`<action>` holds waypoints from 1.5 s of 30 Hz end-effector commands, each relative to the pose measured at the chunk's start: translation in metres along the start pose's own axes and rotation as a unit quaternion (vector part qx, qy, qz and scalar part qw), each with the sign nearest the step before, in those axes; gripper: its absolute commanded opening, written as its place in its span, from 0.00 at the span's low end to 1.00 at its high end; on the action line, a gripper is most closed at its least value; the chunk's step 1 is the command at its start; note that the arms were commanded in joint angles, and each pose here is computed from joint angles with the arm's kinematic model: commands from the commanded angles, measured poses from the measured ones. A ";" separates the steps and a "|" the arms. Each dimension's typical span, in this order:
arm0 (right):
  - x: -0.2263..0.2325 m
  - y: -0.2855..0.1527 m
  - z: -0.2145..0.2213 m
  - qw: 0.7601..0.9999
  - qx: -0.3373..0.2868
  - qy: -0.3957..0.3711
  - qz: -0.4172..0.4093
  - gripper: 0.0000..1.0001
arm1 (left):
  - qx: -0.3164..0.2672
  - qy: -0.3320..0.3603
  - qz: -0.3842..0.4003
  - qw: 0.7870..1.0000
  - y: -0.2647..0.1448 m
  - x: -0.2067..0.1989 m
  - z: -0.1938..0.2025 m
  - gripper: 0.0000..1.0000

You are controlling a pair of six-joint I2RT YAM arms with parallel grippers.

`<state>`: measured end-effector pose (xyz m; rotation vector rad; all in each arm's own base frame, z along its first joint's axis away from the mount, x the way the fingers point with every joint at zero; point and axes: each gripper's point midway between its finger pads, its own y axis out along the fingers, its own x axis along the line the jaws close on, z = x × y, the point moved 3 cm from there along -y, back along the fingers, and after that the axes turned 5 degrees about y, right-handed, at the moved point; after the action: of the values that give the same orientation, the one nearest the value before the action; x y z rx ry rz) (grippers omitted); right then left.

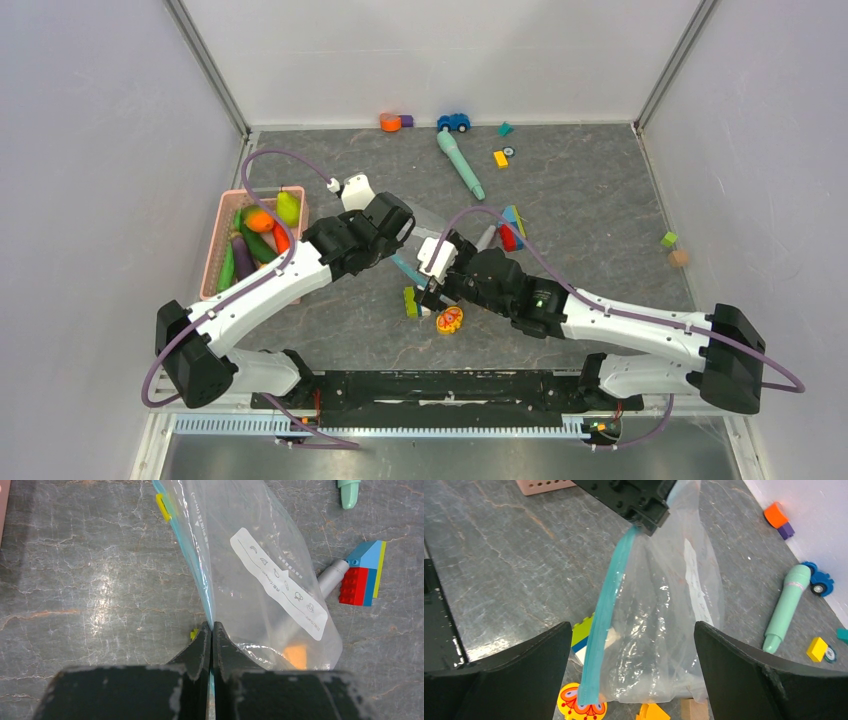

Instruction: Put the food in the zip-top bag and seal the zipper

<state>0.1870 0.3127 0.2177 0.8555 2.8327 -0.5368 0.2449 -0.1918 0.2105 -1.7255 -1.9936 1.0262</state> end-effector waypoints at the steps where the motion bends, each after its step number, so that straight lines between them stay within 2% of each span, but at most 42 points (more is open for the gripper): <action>1: 0.006 -0.005 -0.014 0.999 -0.031 -0.003 -0.026 0.98 | -0.030 -0.027 0.004 0.999 -0.009 -0.006 -0.017 0.02; 13: -0.019 -0.006 -0.003 0.998 -0.001 0.003 0.065 0.98 | -0.030 -0.025 0.003 0.999 -0.009 -0.004 -0.016 0.02; 20: -0.016 -0.001 0.004 0.998 0.010 -0.004 0.061 0.98 | -0.031 -0.028 0.004 0.999 -0.010 -0.005 -0.017 0.02; 29: 0.005 -0.007 -0.009 0.999 -0.033 0.009 -0.017 0.98 | -0.027 -0.028 0.000 0.999 -0.007 -0.005 -0.014 0.02; 33: 0.008 -0.006 -0.002 0.999 -0.023 0.009 -0.025 0.98 | -0.027 -0.027 0.003 0.999 -0.008 -0.006 -0.015 0.02; 40: -0.013 -0.007 0.003 0.998 -0.005 0.022 0.054 0.98 | -0.026 -0.027 0.003 0.999 -0.008 -0.004 -0.014 0.02; 45: -0.017 -0.006 0.007 0.998 0.002 0.018 0.067 0.98 | -0.022 -0.027 0.008 0.999 -0.009 -0.006 -0.014 0.02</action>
<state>0.1926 0.2997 0.2110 0.9812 2.8033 -0.5507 0.2451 -0.1908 0.2106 -1.7216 -2.0000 1.0208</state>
